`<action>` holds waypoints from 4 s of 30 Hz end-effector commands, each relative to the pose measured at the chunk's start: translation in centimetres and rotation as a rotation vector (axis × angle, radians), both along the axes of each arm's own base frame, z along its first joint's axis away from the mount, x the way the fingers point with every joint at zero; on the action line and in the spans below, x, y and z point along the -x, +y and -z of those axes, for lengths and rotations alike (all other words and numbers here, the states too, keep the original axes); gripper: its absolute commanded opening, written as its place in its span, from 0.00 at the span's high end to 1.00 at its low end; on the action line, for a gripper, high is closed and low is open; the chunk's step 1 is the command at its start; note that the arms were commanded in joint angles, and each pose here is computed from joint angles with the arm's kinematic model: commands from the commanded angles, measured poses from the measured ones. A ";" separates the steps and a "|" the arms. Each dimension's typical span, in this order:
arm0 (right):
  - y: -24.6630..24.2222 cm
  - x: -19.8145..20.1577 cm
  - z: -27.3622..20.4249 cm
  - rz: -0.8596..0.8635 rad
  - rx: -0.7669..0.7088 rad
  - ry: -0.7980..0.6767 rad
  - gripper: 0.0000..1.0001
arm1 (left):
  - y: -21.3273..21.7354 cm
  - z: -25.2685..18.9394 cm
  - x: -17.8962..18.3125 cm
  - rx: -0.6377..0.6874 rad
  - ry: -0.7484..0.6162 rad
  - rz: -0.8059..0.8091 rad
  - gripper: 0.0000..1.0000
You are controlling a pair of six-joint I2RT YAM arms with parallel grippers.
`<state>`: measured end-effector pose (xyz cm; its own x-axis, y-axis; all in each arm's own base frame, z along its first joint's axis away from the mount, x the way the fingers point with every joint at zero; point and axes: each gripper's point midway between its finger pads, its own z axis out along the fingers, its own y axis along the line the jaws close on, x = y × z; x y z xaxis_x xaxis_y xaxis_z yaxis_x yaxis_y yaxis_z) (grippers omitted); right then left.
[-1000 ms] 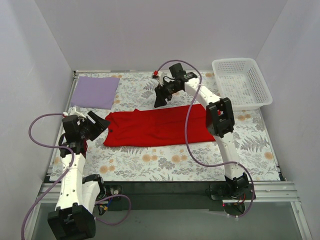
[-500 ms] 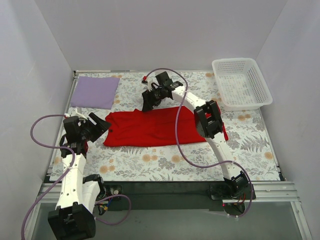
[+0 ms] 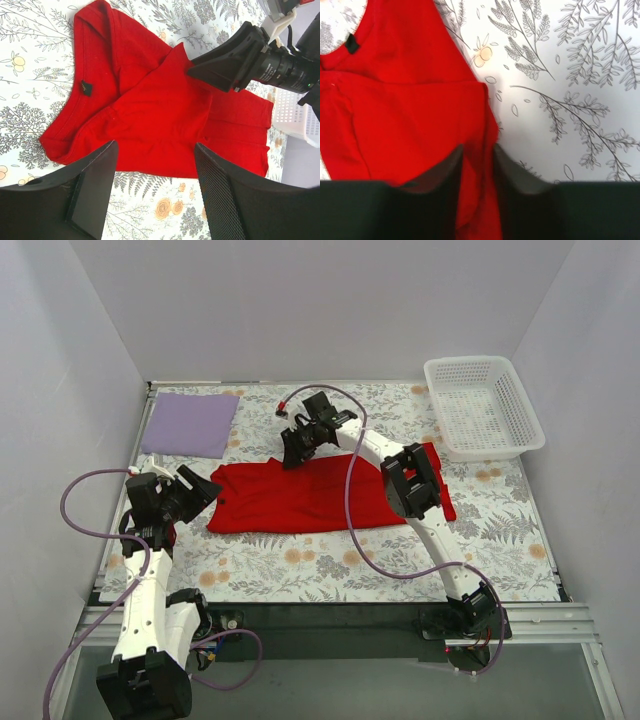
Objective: Fold and stack the t-shirts
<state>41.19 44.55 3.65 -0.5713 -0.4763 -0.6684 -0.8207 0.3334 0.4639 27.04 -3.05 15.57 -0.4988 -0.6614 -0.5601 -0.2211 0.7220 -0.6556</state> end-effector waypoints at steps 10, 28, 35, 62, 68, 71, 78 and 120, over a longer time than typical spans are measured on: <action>-6.8 -5.2 -1.6 0.199 0.053 -0.010 0.99 | -0.5 -0.5 0.0 -0.003 -0.038 0.030 0.39; -18.5 -10.7 -10.3 0.306 0.141 -0.384 0.30 | -4.5 3.3 0.2 0.229 0.114 0.179 0.44; -19.1 -0.5 -17.3 0.014 0.010 -0.516 0.29 | -9.2 5.2 -0.9 0.285 0.173 0.182 0.46; -31.1 16.8 -11.9 0.042 -0.090 -0.671 0.03 | -12.6 8.5 -4.8 0.220 0.233 0.199 0.46; -31.0 16.7 -11.9 0.042 -0.093 -0.666 0.02 | -12.9 8.9 -5.1 0.216 0.244 0.205 0.46; -31.7 16.4 -11.9 0.068 -0.085 -0.661 0.02 | -12.9 9.1 -5.1 0.214 0.248 0.203 0.46; -31.8 16.3 -11.7 0.074 -0.084 -0.654 0.02 | -12.7 9.7 -5.7 0.209 0.262 0.175 0.47; -32.5 15.9 -11.6 0.100 -0.075 -0.647 0.02 | -14.7 17.5 -16.0 0.123 0.560 -0.076 0.87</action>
